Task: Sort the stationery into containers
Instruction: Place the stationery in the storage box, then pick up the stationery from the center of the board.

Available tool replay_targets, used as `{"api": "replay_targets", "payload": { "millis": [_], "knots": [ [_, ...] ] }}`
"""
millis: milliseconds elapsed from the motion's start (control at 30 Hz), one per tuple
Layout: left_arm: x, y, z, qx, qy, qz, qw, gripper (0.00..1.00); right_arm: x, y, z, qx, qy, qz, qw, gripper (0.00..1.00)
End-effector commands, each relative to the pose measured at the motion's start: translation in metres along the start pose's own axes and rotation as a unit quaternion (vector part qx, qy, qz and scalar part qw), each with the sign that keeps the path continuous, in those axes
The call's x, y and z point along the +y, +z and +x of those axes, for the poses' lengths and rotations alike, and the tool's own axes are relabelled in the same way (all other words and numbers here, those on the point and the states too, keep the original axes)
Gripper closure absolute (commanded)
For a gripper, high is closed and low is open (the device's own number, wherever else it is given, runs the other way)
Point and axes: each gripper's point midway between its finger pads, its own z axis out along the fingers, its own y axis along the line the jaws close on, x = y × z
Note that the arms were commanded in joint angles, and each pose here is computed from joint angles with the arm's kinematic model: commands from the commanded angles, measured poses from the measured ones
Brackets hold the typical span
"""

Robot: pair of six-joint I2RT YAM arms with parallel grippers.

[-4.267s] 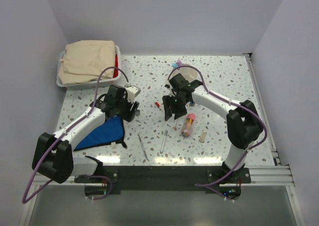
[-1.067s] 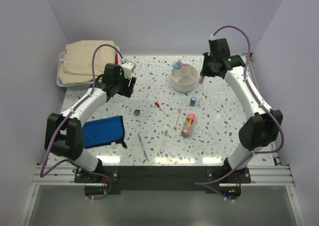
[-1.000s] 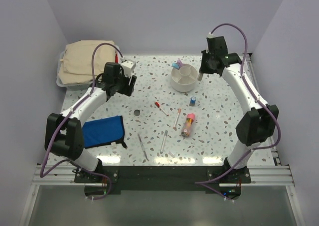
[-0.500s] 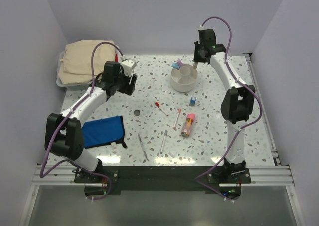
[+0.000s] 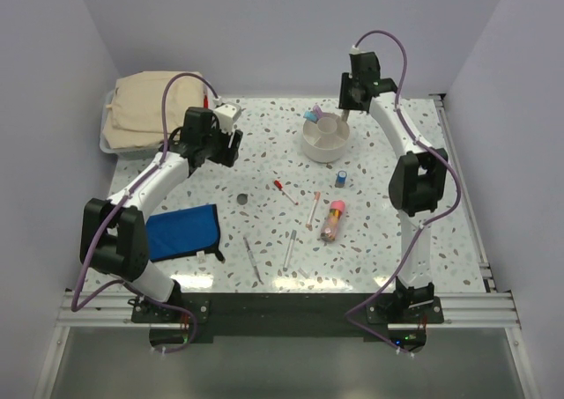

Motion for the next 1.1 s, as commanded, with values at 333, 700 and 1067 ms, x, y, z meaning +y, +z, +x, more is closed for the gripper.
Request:
{"api": "replay_targets", "payload": {
  "millis": [333,700,1067],
  "knots": [
    [0.003,-0.002,-0.026,-0.045,0.0,-0.001,0.999,0.32,-0.005,-0.067,-0.017,-0.031,0.007,-0.009,0.999,0.49],
    [-0.008,0.0,-0.015,-0.039,-0.004,0.025,0.999,0.32,-0.001,-0.124,0.107,0.101,-0.034,-0.107,0.988,0.44],
    [-0.03,0.001,-0.006,-0.032,0.026,0.06,0.997,0.31,-0.004,-0.109,0.134,0.106,-0.201,-0.163,0.96,0.42]
  ]
}}
